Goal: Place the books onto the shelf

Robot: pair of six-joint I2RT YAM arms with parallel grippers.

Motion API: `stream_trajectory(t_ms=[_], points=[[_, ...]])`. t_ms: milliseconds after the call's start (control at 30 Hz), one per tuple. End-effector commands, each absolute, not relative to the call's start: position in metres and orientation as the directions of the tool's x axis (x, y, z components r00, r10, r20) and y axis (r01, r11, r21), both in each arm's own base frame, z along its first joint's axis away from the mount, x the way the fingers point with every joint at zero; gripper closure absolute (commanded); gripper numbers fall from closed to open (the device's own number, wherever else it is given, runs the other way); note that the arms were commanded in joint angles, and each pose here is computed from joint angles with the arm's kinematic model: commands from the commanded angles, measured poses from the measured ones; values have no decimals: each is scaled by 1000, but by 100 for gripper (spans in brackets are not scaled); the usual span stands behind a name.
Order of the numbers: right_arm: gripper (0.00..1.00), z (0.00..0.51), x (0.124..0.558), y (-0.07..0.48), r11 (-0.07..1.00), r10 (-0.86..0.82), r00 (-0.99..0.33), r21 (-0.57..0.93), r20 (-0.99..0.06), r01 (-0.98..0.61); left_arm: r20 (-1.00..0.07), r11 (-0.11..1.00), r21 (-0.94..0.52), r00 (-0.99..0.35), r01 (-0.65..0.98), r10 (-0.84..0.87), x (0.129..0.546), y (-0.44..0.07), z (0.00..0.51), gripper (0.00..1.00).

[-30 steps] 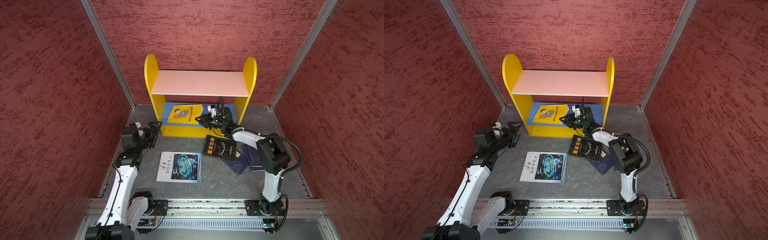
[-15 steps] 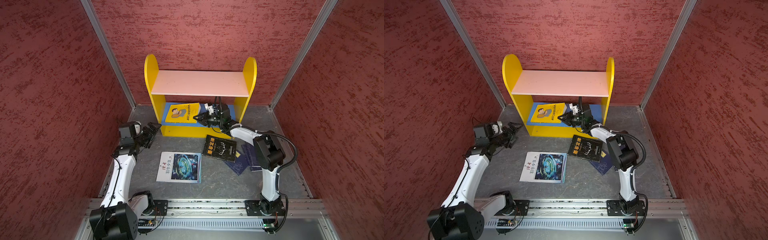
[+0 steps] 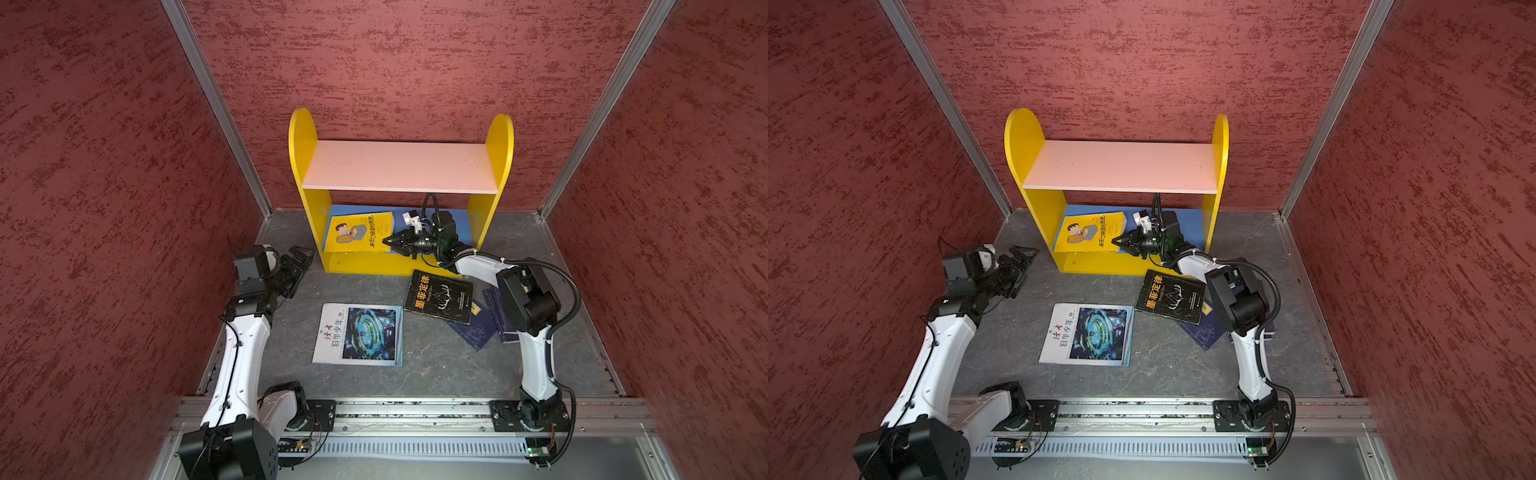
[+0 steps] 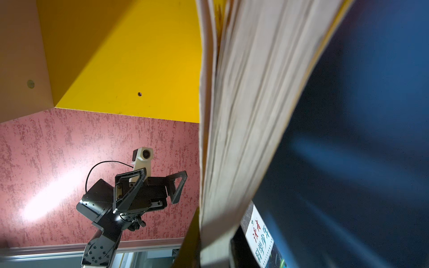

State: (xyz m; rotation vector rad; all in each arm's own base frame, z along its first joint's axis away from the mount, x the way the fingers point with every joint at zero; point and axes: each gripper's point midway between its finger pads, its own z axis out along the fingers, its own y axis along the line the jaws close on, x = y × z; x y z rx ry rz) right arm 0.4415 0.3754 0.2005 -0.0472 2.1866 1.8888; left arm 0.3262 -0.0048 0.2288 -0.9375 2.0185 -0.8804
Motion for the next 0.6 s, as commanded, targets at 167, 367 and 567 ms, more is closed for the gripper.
stream_trajectory(t_ms=[167,367,567], points=[[96,217,457,376,166,188,-944,956,-273,-244,-343,486,-832,-441,-267,-830,346,3,236,1],[96,208,461,373,206,214,-939,952,-270,-227,-441,576,-794,-468,-194,-766,355,3,247,1],[95,199,467,367,286,248,-928,936,-277,-203,-486,608,-782,-476,-137,-733,359,1,250,1]])
